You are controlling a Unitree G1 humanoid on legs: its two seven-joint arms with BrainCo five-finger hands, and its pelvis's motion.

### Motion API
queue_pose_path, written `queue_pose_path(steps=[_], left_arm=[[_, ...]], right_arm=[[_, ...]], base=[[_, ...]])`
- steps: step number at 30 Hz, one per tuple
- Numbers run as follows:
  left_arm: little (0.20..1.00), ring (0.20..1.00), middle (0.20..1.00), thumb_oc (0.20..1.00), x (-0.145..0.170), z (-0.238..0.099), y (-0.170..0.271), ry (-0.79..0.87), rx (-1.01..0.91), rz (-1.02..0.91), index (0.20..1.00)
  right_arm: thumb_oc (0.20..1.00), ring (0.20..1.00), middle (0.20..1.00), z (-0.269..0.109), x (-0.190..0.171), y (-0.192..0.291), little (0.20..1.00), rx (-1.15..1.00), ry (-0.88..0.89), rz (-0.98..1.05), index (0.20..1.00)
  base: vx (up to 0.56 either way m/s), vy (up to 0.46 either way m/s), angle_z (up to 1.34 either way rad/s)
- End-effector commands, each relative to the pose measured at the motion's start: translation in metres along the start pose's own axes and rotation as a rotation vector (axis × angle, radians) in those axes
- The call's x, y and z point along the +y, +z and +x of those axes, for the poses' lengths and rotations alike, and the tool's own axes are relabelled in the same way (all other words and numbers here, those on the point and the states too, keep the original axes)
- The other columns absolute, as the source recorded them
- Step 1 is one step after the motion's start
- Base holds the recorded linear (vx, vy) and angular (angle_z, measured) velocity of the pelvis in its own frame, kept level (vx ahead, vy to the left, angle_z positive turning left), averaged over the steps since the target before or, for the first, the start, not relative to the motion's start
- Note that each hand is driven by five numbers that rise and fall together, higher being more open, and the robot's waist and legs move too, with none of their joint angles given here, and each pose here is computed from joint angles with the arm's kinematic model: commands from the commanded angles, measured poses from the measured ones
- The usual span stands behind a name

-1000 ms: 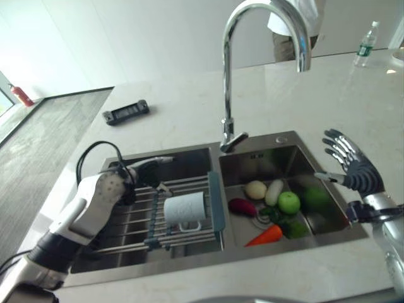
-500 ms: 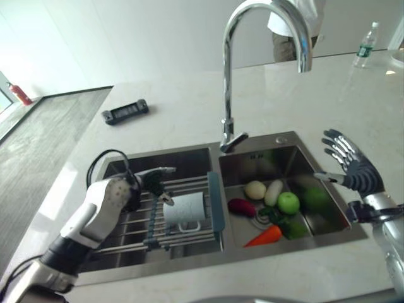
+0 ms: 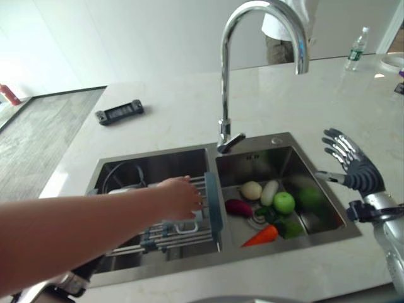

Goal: Place the dishes in the dishwasher.

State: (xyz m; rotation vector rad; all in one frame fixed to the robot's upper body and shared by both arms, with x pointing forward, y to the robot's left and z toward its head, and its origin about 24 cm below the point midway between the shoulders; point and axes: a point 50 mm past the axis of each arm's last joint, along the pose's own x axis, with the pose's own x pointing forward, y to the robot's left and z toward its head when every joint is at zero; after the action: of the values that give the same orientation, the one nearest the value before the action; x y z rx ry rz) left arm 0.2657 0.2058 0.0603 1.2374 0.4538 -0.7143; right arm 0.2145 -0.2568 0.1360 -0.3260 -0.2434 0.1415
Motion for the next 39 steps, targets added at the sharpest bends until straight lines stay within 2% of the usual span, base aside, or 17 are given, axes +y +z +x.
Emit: queue_pose_path(steps=[1, 19, 32, 34, 35, 36, 39], left_arm=[[1.0, 1.0, 1.0, 1.0, 0.015, 0.005, -0.006, 0.075, 0.057, 0.045, 1.0], [1.0, 1.0, 1.0, 1.0, -0.005, 0.025, -0.014, -0.007, 0.129, 0.025, 1.0], [1.0, 1.0, 1.0, 1.0, -0.039, 0.038, -0.028, -0.175, 0.262, 0.064, 1.0], [0.818, 0.818, 0.818, 0.818, -0.046, 0.041, -0.03, -0.215, 0.286, 0.081, 0.818], [0.551, 0.551, 0.551, 0.551, -0.048, 0.042, -0.03, -0.23, 0.292, 0.094, 0.551], [0.2, 0.2, 0.2, 0.2, -0.051, 0.043, -0.03, -0.254, 0.292, 0.121, 0.2], [0.2, 0.2, 0.2, 0.2, -0.057, 0.05, -0.023, -0.253, 0.237, 0.116, 0.2]], right_arm=[[1.0, 1.0, 1.0, 0.013, -0.002, 0.022, 1.0, -0.149, -0.004, -0.021, 1.0], [1.0, 1.0, 1.0, 0.013, -0.002, 0.023, 1.0, -0.149, 0.011, -0.021, 1.0], [1.0, 1.0, 1.0, 0.016, -0.002, 0.024, 1.0, -0.155, 0.021, -0.031, 1.0], [1.0, 1.0, 1.0, 0.017, -0.001, 0.024, 1.0, -0.157, 0.023, -0.031, 1.0], [1.0, 1.0, 1.0, 0.017, -0.001, 0.024, 1.0, -0.157, 0.024, -0.03, 1.0], [1.0, 1.0, 1.0, 0.018, -0.001, 0.025, 1.0, -0.158, 0.027, -0.028, 1.0], [1.0, 1.0, 1.0, 0.02, 0.003, 0.025, 1.0, -0.163, 0.039, -0.025, 1.0]], base=[[0.0, 0.0, 0.0], [0.0, 0.004, -0.03], [0.0, 0.001, -0.01], [0.0, 0.0, 0.0], [0.0, 0.0, 0.0], [0.0, 0.0, 0.0], [0.0, 0.0, -0.01]])
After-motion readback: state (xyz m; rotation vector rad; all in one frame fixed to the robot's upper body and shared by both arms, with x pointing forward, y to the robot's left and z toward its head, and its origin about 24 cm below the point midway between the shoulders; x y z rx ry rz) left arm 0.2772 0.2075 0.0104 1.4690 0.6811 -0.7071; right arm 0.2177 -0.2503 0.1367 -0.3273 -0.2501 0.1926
